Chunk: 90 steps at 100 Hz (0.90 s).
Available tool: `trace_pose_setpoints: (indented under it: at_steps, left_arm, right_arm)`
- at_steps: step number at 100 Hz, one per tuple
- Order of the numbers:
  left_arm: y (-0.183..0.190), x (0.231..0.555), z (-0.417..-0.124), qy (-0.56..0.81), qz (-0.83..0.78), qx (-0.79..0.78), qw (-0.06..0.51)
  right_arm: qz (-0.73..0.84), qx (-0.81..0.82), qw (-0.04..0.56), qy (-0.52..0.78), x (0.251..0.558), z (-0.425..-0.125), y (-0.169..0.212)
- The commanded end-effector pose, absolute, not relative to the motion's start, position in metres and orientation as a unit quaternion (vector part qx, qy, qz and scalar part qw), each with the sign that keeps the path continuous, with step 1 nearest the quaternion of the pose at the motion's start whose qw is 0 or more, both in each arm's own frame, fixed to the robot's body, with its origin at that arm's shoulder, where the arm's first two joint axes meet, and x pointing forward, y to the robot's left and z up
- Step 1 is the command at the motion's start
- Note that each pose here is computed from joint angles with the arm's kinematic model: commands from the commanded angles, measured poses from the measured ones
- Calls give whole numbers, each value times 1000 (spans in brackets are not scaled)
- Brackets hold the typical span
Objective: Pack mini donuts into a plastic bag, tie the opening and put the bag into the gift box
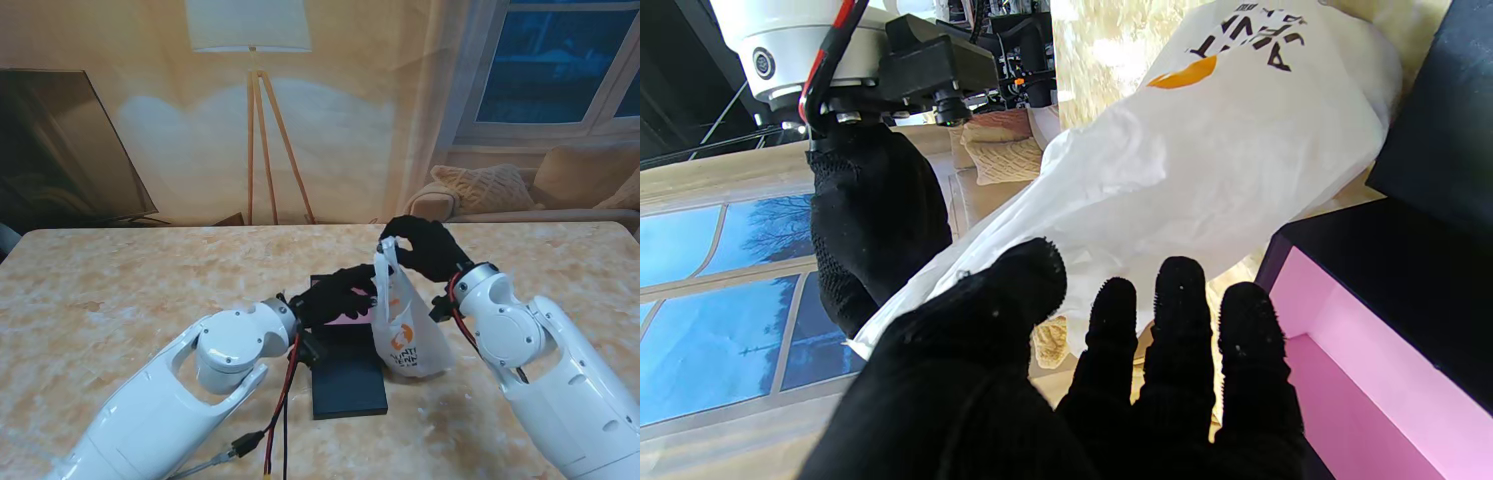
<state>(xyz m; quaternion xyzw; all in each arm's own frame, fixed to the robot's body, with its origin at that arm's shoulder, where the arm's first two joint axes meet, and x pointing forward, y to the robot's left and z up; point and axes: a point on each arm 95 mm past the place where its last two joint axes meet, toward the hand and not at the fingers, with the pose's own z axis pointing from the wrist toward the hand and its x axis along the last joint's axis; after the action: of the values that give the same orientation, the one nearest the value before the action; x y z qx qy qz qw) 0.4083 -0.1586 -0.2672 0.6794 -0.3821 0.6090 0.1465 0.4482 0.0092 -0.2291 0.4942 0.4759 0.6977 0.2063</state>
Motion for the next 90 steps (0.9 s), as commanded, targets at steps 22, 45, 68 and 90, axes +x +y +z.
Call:
trace_pose_setpoints:
  at_steps: [22, 45, 68, 90]
  left_arm:
    - [-166, 404, -261, -387, 610, 674, 156]
    - [-169, 407, -261, -364, 596, 696, 171]
    - [-173, 407, -263, -341, 573, 722, 183]
    - [-178, 404, -265, -329, 549, 737, 219]
  right_arm:
    - [696, 501, 196, 475, 443, -233, 14]
    - [694, 520, 189, 460, 441, -235, 15]
    - [689, 499, 214, 479, 442, -241, 15]
    - [689, 484, 226, 489, 443, -243, 14]
